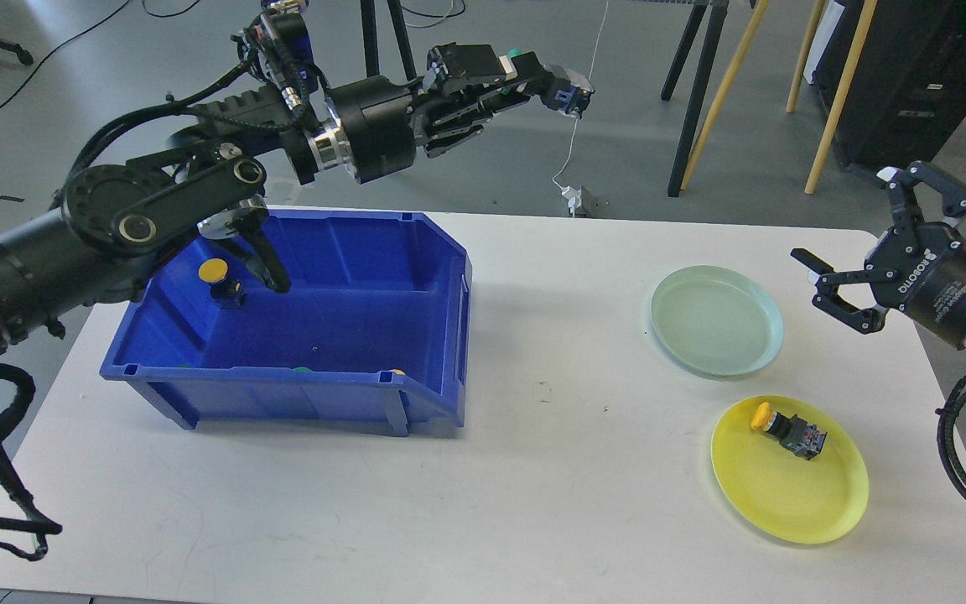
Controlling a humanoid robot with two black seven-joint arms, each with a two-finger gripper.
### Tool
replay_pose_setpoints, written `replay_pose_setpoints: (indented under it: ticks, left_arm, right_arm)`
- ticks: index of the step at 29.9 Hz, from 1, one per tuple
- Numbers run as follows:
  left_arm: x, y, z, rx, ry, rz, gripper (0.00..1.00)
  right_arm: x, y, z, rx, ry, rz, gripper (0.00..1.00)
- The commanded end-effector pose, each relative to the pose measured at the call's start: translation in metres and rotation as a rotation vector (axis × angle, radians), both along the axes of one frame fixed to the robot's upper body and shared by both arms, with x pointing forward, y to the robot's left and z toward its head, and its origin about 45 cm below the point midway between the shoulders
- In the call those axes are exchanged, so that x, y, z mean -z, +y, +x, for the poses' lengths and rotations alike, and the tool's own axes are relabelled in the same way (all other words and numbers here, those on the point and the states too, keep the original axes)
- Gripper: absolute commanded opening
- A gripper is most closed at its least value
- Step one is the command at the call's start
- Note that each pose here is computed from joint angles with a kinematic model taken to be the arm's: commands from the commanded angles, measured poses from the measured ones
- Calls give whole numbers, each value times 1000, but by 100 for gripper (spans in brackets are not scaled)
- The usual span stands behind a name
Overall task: Pass button and place on color plate
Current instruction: 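Lift the green button out of the bin toward the right gripper, then close the right gripper on the green button held by the left gripper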
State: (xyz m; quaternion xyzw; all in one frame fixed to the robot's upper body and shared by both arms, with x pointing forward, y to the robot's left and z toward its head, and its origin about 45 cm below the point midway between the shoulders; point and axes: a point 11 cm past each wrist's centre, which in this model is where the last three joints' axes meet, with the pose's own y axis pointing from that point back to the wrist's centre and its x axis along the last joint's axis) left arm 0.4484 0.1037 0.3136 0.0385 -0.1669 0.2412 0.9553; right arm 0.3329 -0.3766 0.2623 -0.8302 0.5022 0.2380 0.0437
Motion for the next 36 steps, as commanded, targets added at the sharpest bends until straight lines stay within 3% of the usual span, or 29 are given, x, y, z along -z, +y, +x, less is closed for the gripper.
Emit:
replay_pose_setpoints:
  ticks: [1,8,18,28,36]
  left_arm:
    - [15,-24,-6,-5,40,-64,8]
    - [12,-35,-8,-8,32,-95,8]
    - [14,-55,-16,10,33,-115,8]
    - [13,-64,-19,21,32,-125,8]
    - [14,-64,-20,25,35,-124,8]
  right_arm:
    - [2,3,-1,-18,-6,-41,98]
    - [-3,36,6,-132,-36,-124,98]
    - [-60,64,37,-191,-153,-55,98]
    - [-65,117,57,-322,-153,-80,98]
    - [-57,123,67,-306,-141,-60,95]
